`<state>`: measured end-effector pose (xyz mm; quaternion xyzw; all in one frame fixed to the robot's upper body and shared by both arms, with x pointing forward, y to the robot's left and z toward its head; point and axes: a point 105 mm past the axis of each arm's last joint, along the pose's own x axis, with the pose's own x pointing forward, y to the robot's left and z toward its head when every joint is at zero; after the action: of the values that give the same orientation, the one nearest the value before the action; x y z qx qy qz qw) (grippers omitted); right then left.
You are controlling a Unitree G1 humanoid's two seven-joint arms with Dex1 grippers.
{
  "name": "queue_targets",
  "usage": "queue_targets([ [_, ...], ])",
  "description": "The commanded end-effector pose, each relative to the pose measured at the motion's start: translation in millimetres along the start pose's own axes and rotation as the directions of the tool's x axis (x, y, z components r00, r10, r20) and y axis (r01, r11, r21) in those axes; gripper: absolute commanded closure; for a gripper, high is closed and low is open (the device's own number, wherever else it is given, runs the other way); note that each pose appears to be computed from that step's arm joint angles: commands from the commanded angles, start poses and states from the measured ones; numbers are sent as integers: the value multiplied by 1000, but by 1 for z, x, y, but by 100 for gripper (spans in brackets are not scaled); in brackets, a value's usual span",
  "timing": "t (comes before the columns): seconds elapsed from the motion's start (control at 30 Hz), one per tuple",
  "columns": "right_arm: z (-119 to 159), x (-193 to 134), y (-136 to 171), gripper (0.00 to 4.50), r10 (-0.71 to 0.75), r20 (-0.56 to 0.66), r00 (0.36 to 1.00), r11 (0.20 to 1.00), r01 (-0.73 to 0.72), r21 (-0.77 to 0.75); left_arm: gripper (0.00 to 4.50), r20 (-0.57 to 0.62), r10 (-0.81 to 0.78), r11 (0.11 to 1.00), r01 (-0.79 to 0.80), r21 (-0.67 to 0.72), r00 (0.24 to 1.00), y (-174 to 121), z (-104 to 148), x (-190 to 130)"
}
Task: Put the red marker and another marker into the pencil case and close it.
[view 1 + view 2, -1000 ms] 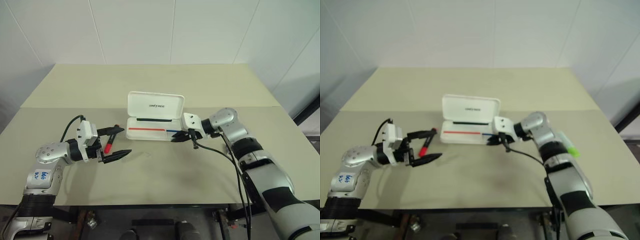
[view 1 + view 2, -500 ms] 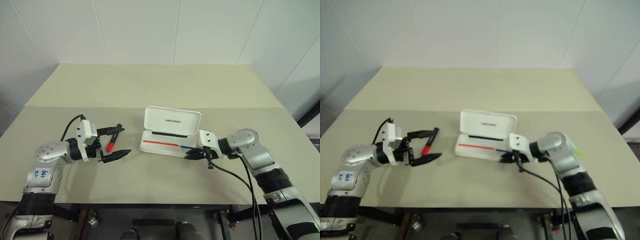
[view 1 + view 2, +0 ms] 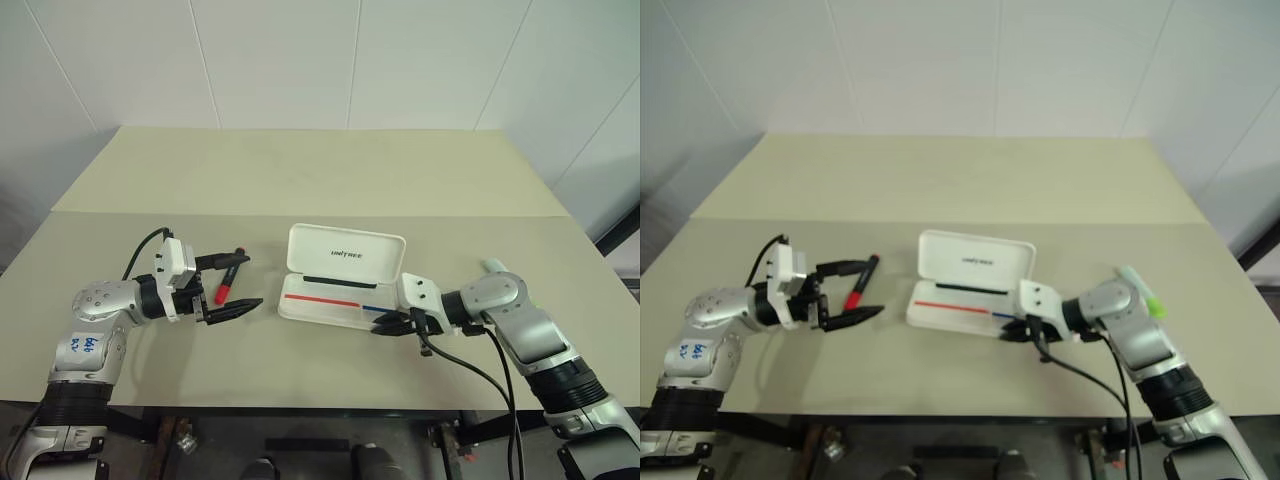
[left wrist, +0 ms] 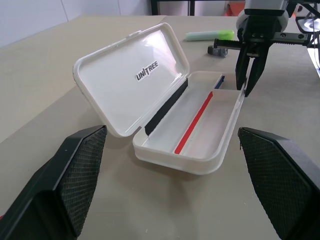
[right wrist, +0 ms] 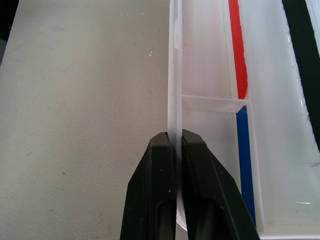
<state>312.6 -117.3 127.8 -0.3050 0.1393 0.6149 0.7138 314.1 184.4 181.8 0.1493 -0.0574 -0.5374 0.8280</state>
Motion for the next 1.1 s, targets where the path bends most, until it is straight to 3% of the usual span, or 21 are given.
queue_targets([
  [0.03,0,2,5,447,24,-2,1000,1000,-24,-17,0,8,-2,999,2,32,1000,0,6,-1],
  [0.17,-3,4,2,447,25,-19,1000,998,-27,-63,0,7,-3,1000,3,30,1000,0,6,-1],
  [0.43,1,3,-3,190,25,2,1000,996,-24,-91,0,12,-1,999,1,35,1000,0,7,0],
  [0.7,26,-8,12,190,142,129,981,987,-131,-93,0,6,-3,1000,3,31,1000,-3,4,0],
  [0.8,35,-15,20,132,176,188,966,983,-163,-80,0,2,3,1000,-3,29,1000,-5,3,-3],
  [0.93,44,-20,22,2,179,246,953,982,-160,-96,0,-8,35,999,-35,28,999,-6,1,-9],
  [1.1,51,-29,13,2,112,339,934,990,-74,-122,0,-18,98,995,-98,27,995,-9,-1,-17],
])
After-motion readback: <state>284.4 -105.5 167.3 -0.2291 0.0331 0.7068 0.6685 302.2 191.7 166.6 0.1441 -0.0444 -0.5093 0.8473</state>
